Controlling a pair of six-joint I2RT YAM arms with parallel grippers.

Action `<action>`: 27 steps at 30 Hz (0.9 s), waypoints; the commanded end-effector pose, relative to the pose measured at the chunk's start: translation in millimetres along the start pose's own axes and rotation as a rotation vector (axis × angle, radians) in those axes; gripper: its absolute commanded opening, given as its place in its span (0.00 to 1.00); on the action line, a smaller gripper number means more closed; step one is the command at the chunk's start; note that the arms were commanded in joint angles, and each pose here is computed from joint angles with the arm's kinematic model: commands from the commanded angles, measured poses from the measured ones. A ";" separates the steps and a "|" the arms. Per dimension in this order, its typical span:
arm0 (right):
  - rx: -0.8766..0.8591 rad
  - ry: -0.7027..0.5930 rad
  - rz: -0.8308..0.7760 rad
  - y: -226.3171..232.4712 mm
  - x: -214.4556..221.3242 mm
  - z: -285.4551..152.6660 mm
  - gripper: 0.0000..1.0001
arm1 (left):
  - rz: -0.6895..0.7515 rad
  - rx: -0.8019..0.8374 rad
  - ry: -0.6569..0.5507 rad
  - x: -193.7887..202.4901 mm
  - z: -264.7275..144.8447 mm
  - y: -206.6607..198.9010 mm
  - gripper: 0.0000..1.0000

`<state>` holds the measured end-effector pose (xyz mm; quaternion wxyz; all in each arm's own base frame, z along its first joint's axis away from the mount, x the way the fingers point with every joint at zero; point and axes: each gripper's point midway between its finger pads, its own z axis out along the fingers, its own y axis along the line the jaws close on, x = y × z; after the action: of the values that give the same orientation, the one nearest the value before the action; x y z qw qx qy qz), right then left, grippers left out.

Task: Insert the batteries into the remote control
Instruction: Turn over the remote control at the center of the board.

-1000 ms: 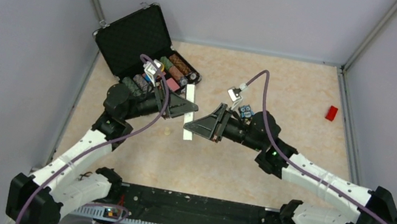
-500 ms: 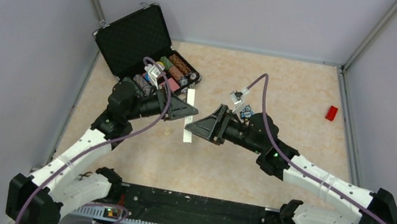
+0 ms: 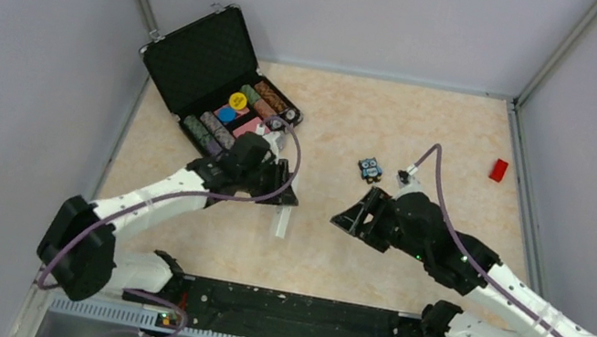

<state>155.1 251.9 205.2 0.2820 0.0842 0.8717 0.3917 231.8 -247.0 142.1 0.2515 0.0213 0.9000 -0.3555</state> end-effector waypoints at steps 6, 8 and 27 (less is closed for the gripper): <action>0.128 -0.044 0.008 -35.3 -4.2 -26.4 0.63 | 0.041 -0.401 -0.008 10.1 50.9 64.0 0.00; 0.132 -0.041 0.009 -35.9 -3.7 -28.2 0.62 | 0.049 -0.450 -0.010 11.0 57.5 68.1 0.00; 0.157 0.010 -0.015 -60.1 13.4 -51.3 0.62 | 0.087 -0.602 -0.008 37.1 73.9 78.7 0.96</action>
<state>126.6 193.8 189.9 0.2742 0.1097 0.8964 0.3306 250.1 -242.5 24.3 0.2497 -0.0123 0.9651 -0.0782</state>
